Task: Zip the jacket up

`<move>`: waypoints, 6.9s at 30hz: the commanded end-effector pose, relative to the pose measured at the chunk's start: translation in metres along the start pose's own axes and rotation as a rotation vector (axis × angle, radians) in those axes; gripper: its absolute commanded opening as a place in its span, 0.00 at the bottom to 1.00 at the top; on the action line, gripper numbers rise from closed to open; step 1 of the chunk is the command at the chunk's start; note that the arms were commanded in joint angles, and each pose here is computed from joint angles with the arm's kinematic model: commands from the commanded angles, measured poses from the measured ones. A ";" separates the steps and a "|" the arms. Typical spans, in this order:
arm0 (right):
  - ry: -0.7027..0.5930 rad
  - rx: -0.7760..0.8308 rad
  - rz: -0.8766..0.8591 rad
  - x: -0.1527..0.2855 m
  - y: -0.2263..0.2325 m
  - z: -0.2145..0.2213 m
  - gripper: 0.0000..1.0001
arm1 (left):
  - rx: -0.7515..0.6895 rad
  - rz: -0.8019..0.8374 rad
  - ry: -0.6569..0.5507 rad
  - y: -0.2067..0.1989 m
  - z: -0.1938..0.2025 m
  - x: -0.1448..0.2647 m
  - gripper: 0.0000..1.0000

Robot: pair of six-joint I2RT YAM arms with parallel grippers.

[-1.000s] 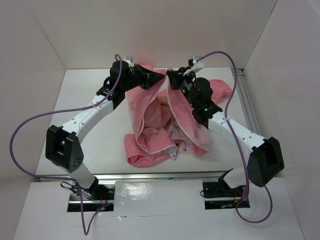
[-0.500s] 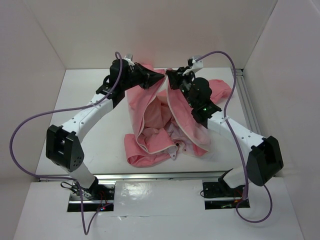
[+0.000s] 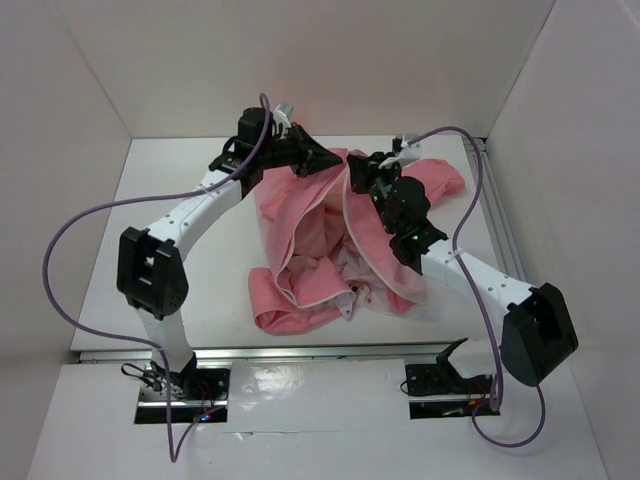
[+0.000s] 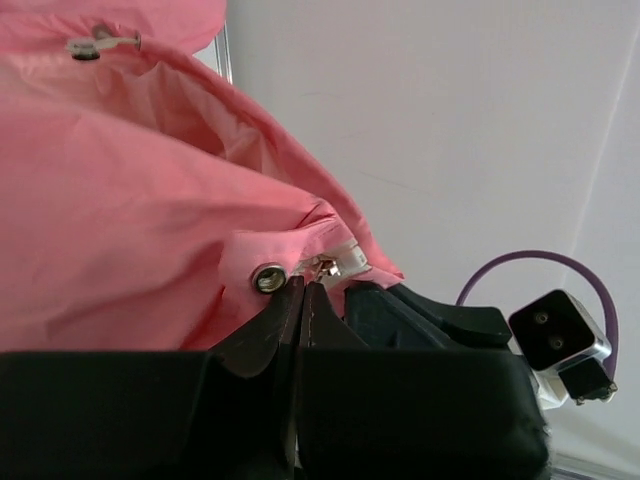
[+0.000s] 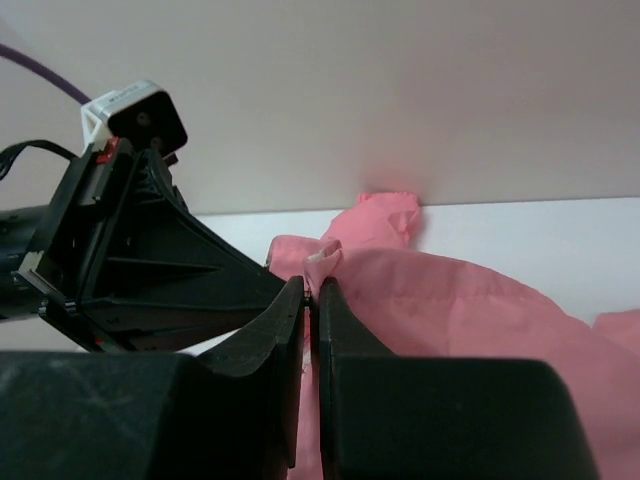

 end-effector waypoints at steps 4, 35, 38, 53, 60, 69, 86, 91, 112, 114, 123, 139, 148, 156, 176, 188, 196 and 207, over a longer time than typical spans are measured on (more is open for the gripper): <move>-0.356 -0.191 0.048 -0.024 0.011 -0.062 0.00 | -0.121 -0.135 0.001 0.025 -0.045 -0.012 0.00; -0.550 -0.068 -0.307 0.003 0.077 -0.136 0.00 | -0.386 0.135 -0.001 -0.052 0.001 0.025 0.00; -0.543 -0.071 -0.313 0.021 0.075 -0.134 0.00 | -0.377 0.099 0.010 -0.035 0.013 0.020 0.00; -0.407 -0.196 -0.205 0.070 0.038 -0.103 0.00 | -0.377 0.035 0.059 -0.009 0.035 0.008 0.00; -0.387 -0.232 -0.145 0.064 0.037 -0.105 0.00 | -0.387 0.081 0.007 -0.022 0.045 0.035 0.00; -0.388 -0.232 -0.100 0.049 0.034 -0.092 0.00 | -0.324 0.125 0.000 -0.037 0.078 0.047 0.00; -0.362 -0.225 -0.132 0.049 0.041 -0.089 0.00 | -0.311 0.179 -0.005 -0.048 0.079 0.043 0.12; -0.383 -0.216 -0.112 0.049 0.038 -0.092 0.00 | -0.274 0.183 0.042 -0.047 0.090 0.039 0.00; -0.458 -0.162 -0.237 0.048 0.065 -0.130 0.00 | -0.285 0.135 0.008 -0.034 0.076 0.060 0.00; -0.432 -0.152 -0.236 0.049 0.063 -0.124 0.00 | -0.330 0.192 0.023 -0.045 0.068 0.074 0.00; -0.385 -0.129 -0.281 0.057 0.068 -0.121 0.00 | -0.643 0.360 0.029 -0.099 0.046 0.088 0.47; -0.392 -0.131 -0.284 0.060 0.069 -0.126 0.00 | -0.640 0.510 0.147 -0.098 0.044 0.072 0.61; -0.384 -0.128 -0.280 0.057 0.069 -0.123 0.00 | -0.584 0.558 0.177 -0.091 0.042 0.055 0.59; -0.384 -0.128 -0.280 0.057 0.069 -0.123 0.00 | -0.583 0.586 0.189 -0.092 0.045 0.051 0.57; -0.384 -0.128 -0.280 0.057 0.069 -0.123 0.00 | -0.572 0.679 0.204 -0.095 0.052 0.052 0.55; -0.384 -0.128 -0.280 0.057 0.069 -0.123 0.00 | -0.549 0.660 0.181 -0.085 0.049 0.045 0.62; -0.392 -0.131 -0.284 0.057 0.070 -0.127 0.00 | -0.549 0.759 0.182 -0.094 0.052 0.046 0.58; -0.374 -0.135 -0.279 0.055 0.069 -0.122 0.00 | -0.517 0.826 0.155 -0.092 0.055 0.051 0.46</move>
Point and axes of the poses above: each gripper's point midway between its finger pads, its own x axis back along the fingers, its own y axis along the line the jaws close on, z = x × y, the point moved 5 cm from there along x, back along the fingers, and after that the axes turned 3 degrees about -x, right-handed, at the moved point
